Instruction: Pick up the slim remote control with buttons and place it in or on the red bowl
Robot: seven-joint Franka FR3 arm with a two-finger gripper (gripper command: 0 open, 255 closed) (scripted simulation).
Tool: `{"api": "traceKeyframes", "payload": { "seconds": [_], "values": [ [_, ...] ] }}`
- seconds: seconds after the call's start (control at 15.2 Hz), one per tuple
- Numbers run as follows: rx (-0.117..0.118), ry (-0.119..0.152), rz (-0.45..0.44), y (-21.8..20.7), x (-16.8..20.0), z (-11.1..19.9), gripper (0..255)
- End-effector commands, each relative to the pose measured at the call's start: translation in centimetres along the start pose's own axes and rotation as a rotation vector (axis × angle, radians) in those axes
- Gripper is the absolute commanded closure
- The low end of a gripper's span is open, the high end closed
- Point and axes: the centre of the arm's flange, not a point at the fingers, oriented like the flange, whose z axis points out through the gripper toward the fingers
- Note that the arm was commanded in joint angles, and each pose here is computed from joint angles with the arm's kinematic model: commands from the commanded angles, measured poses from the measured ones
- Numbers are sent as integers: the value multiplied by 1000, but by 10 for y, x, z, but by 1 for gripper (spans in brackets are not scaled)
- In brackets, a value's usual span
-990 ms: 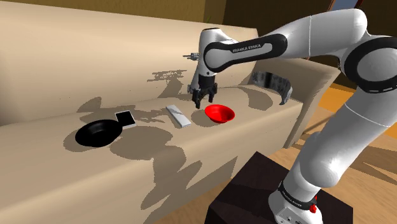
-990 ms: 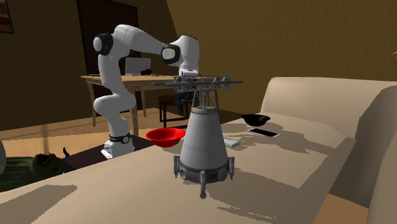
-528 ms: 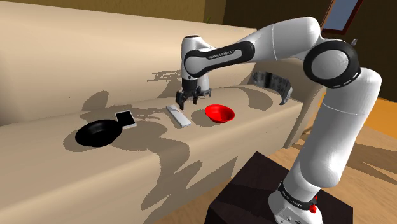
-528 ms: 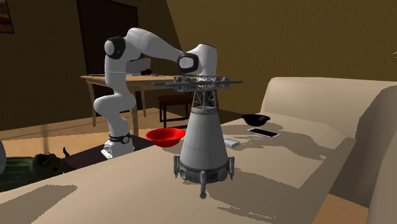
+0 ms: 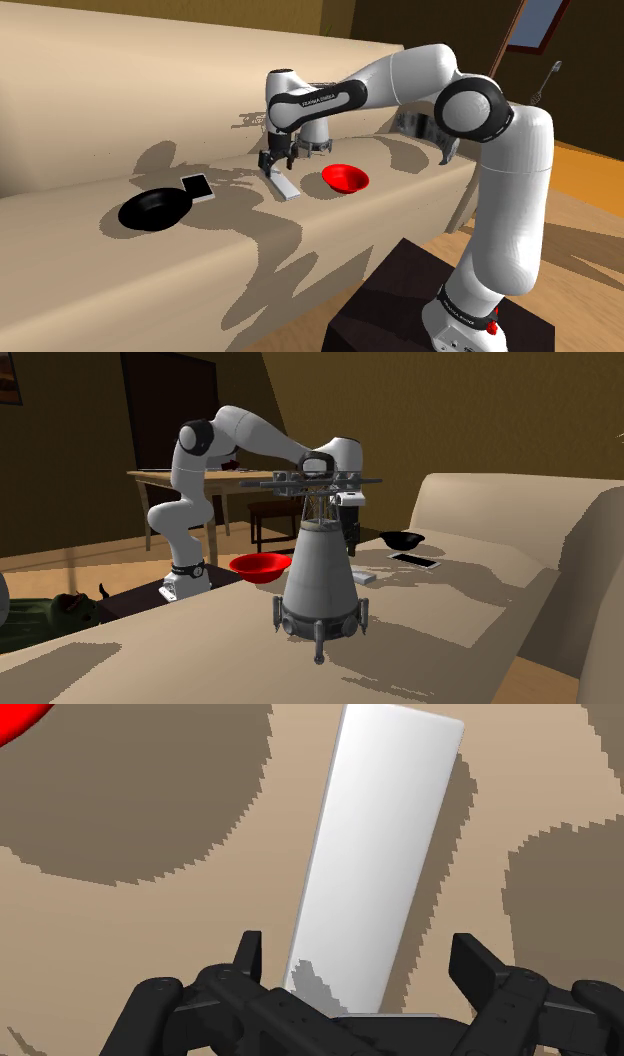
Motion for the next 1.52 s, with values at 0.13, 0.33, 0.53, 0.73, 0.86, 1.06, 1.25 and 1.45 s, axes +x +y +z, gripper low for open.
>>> {"api": "traceKeyframes", "payload": {
  "seconds": [0.13, 0.33, 0.53, 0.73, 0.86, 1.06, 1.25, 1.45],
  "values": [
    [0, 1, 0, 0, 0, 21, 0],
    [0, 1, 0, 0, 0, 29, 0],
    [0, 1, 0, 0, 0, 29, 0],
    [0, 1, 0, 0, 0, 29, 0],
    [0, 1, 0, 0, 0, 29, 255],
    [0, 1, 0, 0, 0, 29, 255],
    [0, 1, 0, 0, 0, 29, 255],
    [0, 1, 0, 0, 0, 24, 255]
  ]
}}
